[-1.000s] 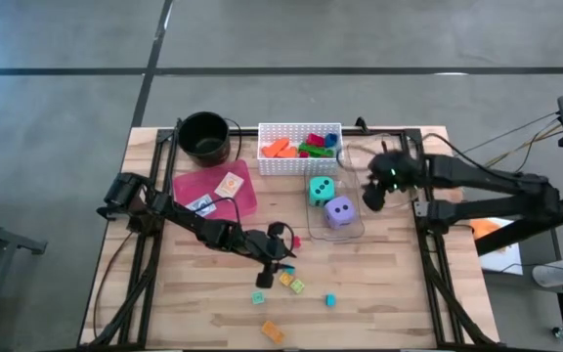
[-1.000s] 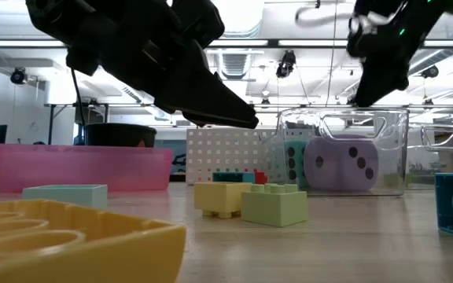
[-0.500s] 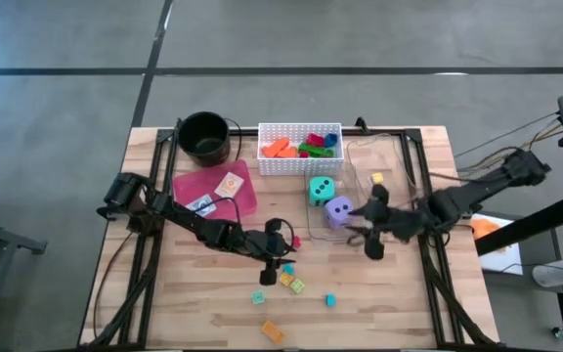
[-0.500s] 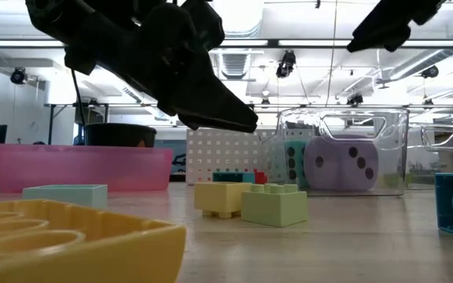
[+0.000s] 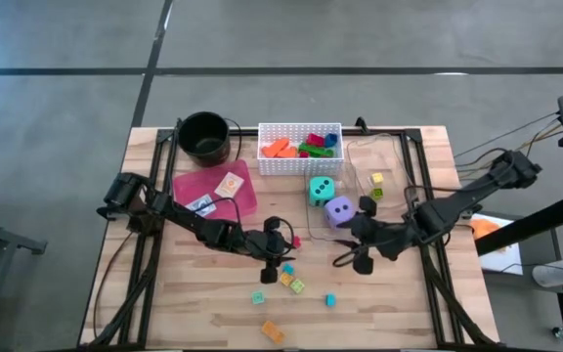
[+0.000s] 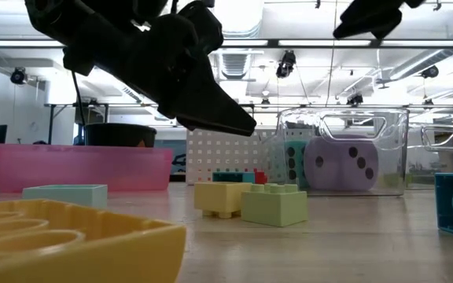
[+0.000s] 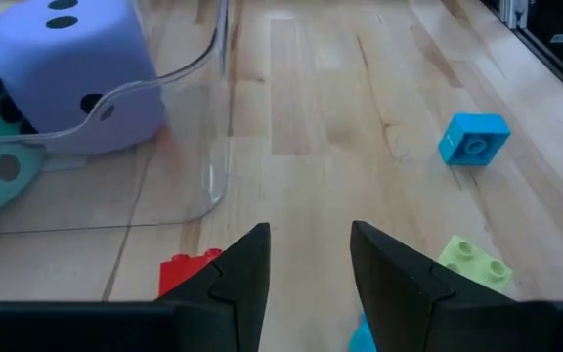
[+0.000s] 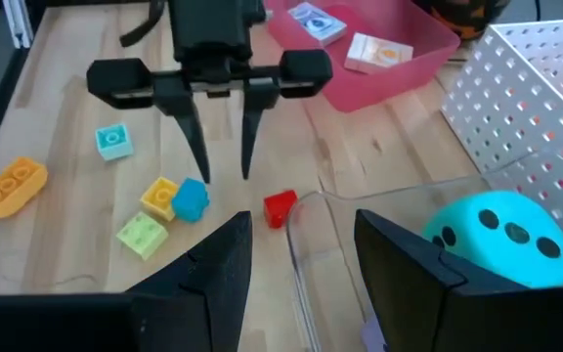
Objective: Pick & Place Toys
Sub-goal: Put the right small dark blue game piece into the right transparent bin
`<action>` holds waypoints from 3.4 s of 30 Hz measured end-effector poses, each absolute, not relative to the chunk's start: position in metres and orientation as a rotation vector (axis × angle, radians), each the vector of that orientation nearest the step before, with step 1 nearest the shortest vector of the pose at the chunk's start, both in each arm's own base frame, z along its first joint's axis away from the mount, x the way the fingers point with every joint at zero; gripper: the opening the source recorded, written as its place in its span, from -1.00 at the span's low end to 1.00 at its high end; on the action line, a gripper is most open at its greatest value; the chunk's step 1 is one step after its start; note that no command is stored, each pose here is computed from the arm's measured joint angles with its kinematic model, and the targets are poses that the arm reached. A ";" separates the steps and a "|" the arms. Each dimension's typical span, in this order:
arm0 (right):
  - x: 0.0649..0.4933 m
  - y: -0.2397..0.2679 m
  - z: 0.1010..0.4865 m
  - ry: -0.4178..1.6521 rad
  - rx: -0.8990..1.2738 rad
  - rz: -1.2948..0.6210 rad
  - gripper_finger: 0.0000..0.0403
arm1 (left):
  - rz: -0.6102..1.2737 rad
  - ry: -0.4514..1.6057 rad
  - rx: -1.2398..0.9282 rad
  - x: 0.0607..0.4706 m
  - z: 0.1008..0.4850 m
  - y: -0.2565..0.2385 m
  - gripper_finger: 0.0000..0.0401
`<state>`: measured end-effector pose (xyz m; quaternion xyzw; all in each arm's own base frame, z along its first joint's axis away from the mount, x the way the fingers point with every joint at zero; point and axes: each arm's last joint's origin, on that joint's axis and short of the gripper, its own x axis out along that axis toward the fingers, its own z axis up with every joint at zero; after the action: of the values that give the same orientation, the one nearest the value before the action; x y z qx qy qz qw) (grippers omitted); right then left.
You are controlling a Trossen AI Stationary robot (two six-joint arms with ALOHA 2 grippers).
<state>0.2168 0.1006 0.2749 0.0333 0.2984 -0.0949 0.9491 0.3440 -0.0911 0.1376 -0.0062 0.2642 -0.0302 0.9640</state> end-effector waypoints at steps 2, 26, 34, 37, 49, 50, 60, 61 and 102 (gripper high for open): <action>0.221 0.103 0.275 0.614 0.063 -0.195 -0.09 | -0.061 0.538 -0.012 0.344 0.137 -0.091 -0.26; 0.244 0.115 0.246 0.717 -0.005 -0.206 -0.09 | -0.058 0.546 -0.031 0.343 0.137 -0.092 -0.26; 0.248 0.114 0.249 0.675 0.020 -0.209 -0.09 | -0.058 0.546 -0.031 0.343 0.137 -0.092 -0.26; 0.255 0.111 0.253 0.622 0.037 -0.213 -0.09 | -0.058 0.545 -0.031 0.343 0.137 -0.092 -0.26; 0.281 0.126 0.247 0.576 -0.009 -0.009 -0.09 | -0.056 0.543 -0.031 0.344 0.137 -0.091 -0.26; 0.283 0.129 0.248 0.578 -0.010 -0.004 -0.09 | -0.056 0.543 -0.030 0.344 0.137 -0.091 -0.26; 0.302 0.151 0.231 0.650 -0.039 0.019 -0.09 | -0.065 0.551 -0.028 0.342 0.136 -0.094 -0.26; 0.303 0.153 0.230 0.669 -0.030 0.014 -0.09 | -0.067 0.557 -0.025 0.341 0.136 -0.095 -0.26; 0.279 0.227 0.165 1.038 0.017 -0.002 -0.09 | -0.183 0.634 0.053 0.313 0.161 -0.126 -0.26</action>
<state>0.2794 0.2273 0.1646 0.0080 0.4958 -0.0011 0.8684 0.3128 -0.1264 0.1612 0.0261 0.3113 -0.0901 0.9457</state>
